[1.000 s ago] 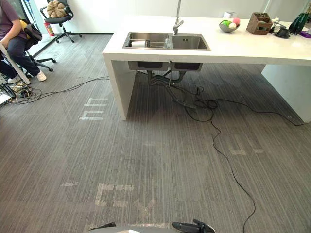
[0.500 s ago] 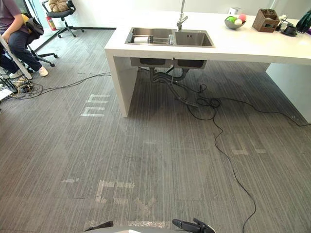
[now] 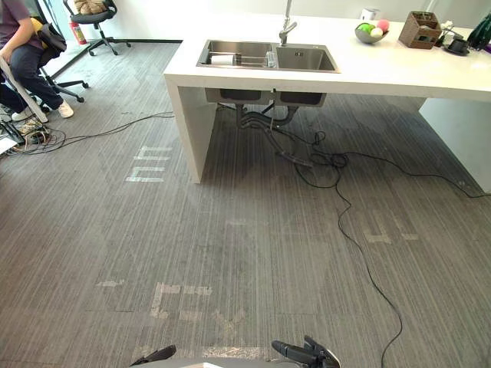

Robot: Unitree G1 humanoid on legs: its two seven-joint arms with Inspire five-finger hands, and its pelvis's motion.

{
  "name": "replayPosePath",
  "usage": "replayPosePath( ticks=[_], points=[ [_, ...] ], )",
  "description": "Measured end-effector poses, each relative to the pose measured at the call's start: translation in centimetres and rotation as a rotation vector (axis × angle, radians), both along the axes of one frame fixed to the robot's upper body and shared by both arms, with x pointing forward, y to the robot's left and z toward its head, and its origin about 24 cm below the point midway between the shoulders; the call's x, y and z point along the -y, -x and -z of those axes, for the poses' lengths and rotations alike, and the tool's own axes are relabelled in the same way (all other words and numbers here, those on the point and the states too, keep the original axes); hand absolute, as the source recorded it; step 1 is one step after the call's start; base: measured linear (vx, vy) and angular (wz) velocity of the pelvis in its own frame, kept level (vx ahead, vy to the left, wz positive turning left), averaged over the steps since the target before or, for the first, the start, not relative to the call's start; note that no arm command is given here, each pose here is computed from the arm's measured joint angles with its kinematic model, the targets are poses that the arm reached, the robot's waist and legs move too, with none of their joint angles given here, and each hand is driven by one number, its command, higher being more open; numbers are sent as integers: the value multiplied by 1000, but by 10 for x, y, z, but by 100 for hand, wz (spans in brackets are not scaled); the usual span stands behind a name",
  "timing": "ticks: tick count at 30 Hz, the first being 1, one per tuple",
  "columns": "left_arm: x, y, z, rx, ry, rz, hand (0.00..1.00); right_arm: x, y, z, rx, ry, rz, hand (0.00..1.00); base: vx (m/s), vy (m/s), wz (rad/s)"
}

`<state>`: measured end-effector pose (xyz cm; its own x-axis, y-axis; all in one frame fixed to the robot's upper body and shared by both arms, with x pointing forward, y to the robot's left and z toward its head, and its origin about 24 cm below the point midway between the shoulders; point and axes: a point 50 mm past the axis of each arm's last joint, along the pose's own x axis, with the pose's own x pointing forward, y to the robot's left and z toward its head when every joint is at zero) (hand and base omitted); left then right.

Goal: Walk over to the sink, pick up the cup, carry it to the dishwasher, place the cup inside the dishwasher, then close the dishwasher door

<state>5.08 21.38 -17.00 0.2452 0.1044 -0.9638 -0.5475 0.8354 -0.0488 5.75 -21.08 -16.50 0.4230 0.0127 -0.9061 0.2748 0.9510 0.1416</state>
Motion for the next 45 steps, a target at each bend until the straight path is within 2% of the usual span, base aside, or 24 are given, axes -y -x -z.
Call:
replayPosePath(
  ticks=[6, 11, 16, 19, 23, 26, 30, 32, 33, 35, 36, 38, 39, 40, 43, 45],
  points=[
    [-7, 5, 0, -40, -24, -24, 100, -2, -5, -2, 66, -39, 81, 100, -56, 36, 10],
    [-5, 16, 2, -94, -1, -162, 100, -6, -4, -5, 140, -76, 160, 100, 108, -41, 7],
    [-4, 18, 3, -96, 4, -201, 100, -8, -2, -8, 174, -68, 179, 100, 349, -221, 9],
    [11, 15, 5, -97, 27, -185, 100, 6, -3, -13, 206, -39, 236, 100, 475, -307, 23],
    [9, 12, 4, -86, -2, -205, 100, 10, -2, -13, 195, -28, 241, 100, 615, -416, 10],
    [12, -8, 0, 14, -64, -265, 100, 15, 1, -14, 178, -14, 228, 100, 565, -252, -3],
    [7, -50, -19, 205, -266, -162, 100, 5, 3, -9, 150, -56, 164, 100, 489, -93, -26],
    [2, -99, -56, 459, -436, -51, 100, 0, -11, -13, 204, -74, 113, 100, 441, 30, -47],
    [1, -112, -69, 541, -485, -16, 100, 0, -14, -15, 213, -71, 103, 100, 608, 128, -30],
    [6, -154, -133, 884, -651, 61, 100, -1, -14, -15, 218, -69, 59, 100, 559, 206, -30],
    [8, -160, -149, 969, -685, 61, 100, 0, -12, -15, 215, -67, 56, 100, 508, 270, -38],
    [1, -173, -208, 1242, -902, 47, 100, -13, -1, -10, 165, -90, 29, 100, 548, 272, -41],
    [1, -178, -223, 1307, -944, 31, 100, -13, -2, -10, 165, -86, 24, 100, 681, 318, -5],
    [2, -186, -253, 1440, -1013, -8, 100, -13, -3, -9, 161, -82, 31, 100, 549, 268, 16],
    [0, -196, -305, 1671, -1129, -51, 100, -15, 11, -3, 85, -87, 56, 100, 625, 256, 15],
    [-4, -199, -323, 1748, -1170, -57, 100, -19, 23, 0, 41, -95, 82, 100, 546, 156, 4]
  ],
)
